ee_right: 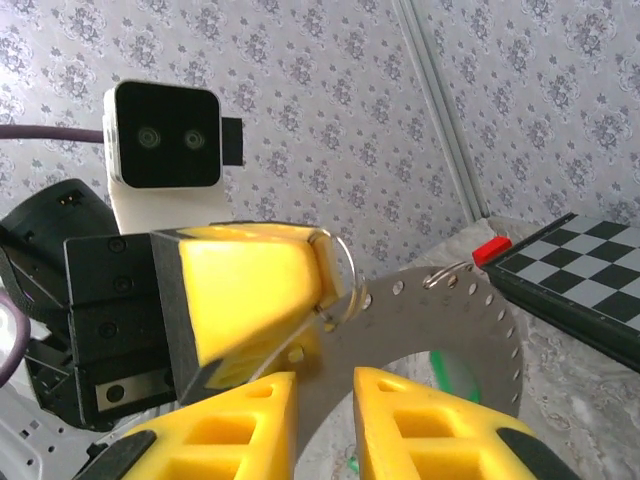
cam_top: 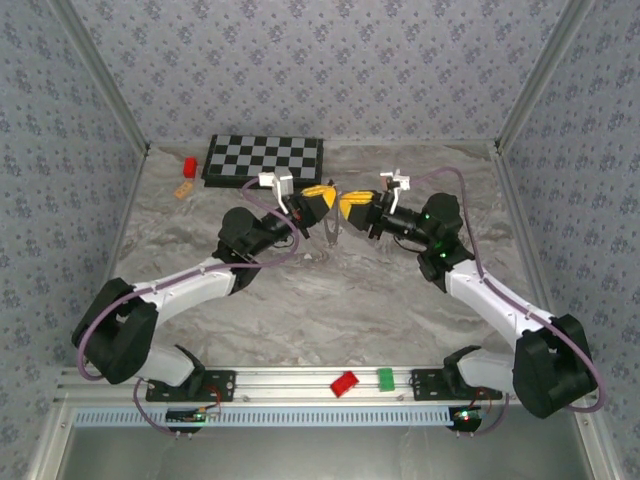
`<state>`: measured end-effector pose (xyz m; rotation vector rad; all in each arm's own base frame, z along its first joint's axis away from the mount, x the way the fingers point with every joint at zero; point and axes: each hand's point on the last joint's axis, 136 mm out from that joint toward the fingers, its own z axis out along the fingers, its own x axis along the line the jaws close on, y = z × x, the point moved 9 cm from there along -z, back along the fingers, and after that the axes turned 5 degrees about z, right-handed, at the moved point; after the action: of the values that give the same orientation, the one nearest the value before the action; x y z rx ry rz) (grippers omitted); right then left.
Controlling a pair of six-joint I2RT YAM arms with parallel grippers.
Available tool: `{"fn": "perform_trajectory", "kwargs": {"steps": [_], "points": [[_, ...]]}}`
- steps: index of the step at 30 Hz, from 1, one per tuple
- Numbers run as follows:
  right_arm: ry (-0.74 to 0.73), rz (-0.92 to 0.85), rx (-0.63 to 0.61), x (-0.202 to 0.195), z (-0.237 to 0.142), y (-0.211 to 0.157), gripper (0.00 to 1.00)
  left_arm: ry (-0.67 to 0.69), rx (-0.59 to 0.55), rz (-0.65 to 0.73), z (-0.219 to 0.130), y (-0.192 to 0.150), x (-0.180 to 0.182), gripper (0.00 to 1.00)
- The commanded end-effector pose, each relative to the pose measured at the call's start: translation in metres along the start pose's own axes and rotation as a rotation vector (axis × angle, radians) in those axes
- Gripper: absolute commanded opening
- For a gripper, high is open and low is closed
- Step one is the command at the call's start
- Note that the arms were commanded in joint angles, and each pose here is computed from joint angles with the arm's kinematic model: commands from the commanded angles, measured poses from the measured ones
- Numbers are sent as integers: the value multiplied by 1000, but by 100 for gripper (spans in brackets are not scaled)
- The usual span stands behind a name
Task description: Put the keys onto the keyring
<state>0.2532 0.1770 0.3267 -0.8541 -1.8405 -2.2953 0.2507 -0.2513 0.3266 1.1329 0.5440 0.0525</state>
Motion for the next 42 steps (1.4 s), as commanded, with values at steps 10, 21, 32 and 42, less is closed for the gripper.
{"fn": "perform_trajectory", "kwargs": {"steps": [10, 21, 32, 42], "points": [[61, 50, -109, -4, 6, 18, 19, -70, -80, 23, 1, 15, -13, 0], [138, 79, -143, -7, 7, 22, 19, -59, -71, 26, -1, 12, -11, 0], [171, 87, -145, -7, 8, 20, 19, -45, -68, 29, 0, 10, -9, 0], [189, 97, -109, -8, 16, 18, 16, -69, -50, 22, 1, 9, -10, 0]]}}
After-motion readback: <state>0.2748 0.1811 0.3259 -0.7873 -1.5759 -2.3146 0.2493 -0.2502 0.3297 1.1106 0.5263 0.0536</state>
